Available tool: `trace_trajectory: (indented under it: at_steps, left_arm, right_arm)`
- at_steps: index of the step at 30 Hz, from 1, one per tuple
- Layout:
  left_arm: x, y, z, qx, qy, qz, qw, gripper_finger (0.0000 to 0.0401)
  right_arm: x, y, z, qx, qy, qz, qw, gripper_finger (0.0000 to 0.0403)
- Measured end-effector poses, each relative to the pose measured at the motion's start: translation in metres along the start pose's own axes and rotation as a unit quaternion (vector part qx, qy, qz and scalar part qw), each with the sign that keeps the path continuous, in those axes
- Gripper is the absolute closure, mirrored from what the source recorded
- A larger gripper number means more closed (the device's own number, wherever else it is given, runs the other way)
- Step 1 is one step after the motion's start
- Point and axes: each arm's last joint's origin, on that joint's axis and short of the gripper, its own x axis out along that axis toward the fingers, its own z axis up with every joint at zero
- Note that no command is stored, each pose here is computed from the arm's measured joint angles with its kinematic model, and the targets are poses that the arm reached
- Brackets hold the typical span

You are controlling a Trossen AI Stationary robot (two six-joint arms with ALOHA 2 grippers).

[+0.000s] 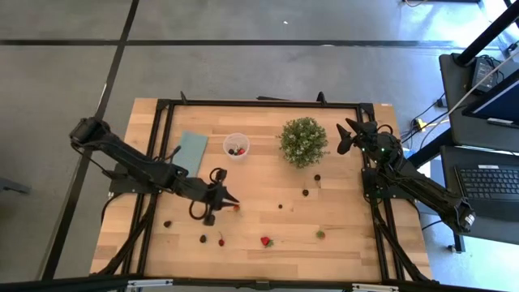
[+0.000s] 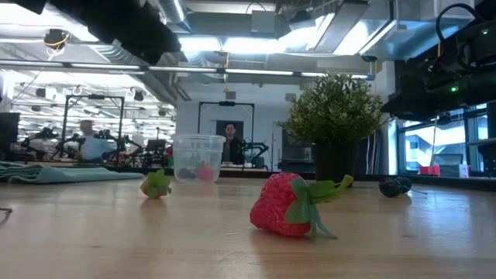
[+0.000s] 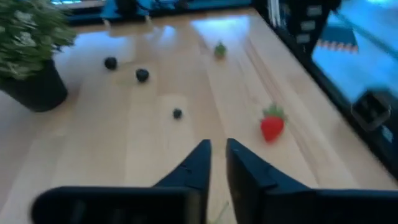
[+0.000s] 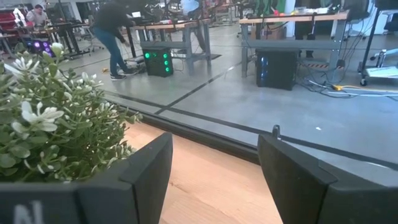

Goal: Pick and placing Produce into tupperware
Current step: Put the red strawberry into the transparent container

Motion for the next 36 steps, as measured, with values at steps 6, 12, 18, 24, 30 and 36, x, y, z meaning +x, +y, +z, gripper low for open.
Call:
trace_trajectory:
  at_steps: [6,12,18,24,30,36]
  left_arm:
    - [0.000,-0.007,-0.011,0.103,0.049,-0.030,0.993,0.0249]
    - [0.000,-0.001,-0.016,0.120,0.077,-0.002,0.990,0.0156]
    - [0.001,0.001,-0.016,0.069,0.078,0.005,0.995,0.0127]
    - [0.000,0.000,-0.016,0.072,0.077,0.002,0.994,0.0129]
    - [0.000,0.000,-0.016,0.069,0.076,0.009,0.995,0.0130]
    - [0.010,0.005,-0.024,0.047,0.109,0.002,0.993,0.0130]
  right_arm:
    - [0.000,0.000,0.000,-0.002,0.000,-0.001,1.000,0.0164]
    - [0.000,0.000,0.000,0.000,0.000,-0.001,1.000,0.0164]
    - [0.000,0.000,0.000,0.001,0.000,-0.001,1.000,0.0164]
    - [0.000,0.000,0.000,0.001,0.000,0.000,1.000,0.0164]
    - [0.000,0.000,0.000,0.001,0.000,0.001,1.000,0.0164]
    - [0.000,0.000,0.000,0.001,0.000,0.000,1.000,0.0164]
